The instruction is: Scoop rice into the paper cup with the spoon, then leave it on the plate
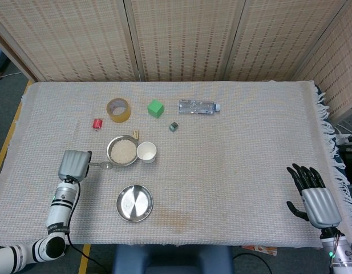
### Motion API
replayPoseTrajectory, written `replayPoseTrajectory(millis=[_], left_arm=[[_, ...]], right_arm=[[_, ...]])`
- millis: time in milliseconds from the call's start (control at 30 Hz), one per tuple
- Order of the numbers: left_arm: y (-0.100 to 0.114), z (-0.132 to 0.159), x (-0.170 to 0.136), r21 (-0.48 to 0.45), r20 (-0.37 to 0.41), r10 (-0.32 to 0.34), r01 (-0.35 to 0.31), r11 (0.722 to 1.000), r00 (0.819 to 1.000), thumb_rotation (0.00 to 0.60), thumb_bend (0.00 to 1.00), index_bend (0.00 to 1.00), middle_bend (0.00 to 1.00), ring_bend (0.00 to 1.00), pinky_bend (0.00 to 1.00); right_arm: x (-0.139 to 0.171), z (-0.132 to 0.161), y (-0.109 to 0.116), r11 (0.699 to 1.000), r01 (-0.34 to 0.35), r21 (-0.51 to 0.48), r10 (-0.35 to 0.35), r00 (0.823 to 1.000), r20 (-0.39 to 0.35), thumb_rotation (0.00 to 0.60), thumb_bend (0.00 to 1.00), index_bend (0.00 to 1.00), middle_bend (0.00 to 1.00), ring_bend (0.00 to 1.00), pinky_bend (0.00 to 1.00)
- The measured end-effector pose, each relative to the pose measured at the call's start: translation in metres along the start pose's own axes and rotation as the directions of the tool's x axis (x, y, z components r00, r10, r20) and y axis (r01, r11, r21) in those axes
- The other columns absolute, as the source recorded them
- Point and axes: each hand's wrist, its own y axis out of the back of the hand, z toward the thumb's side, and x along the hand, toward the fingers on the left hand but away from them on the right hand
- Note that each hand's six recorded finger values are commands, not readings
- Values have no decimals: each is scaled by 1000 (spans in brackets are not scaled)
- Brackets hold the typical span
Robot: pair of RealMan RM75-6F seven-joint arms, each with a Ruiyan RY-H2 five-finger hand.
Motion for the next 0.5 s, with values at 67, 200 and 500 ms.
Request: replayPoseTrajectory(millis=[67,200,500], left_arm=[[6,2,7,29,-10,-2,2,1000,1000,600,436,656,1000,1000,1000],[17,10,20,82,-30,-1,3,997,1000,600,438,654,1000,1000,1000],[25,21,47,139,-76,-21,31,990,997,600,436,654,1000,1000,1000]], right_arm=[[0,0,-1,1000,-2,1,2,1000,0,600,203,0,0,0,0],[-2,-2,-3,1000,-10,4,10,1000,7,600,203,0,0,0,0],[-5,-6,-5,1000,-16,7,16,1000,25,600,203,0,0,0,0]])
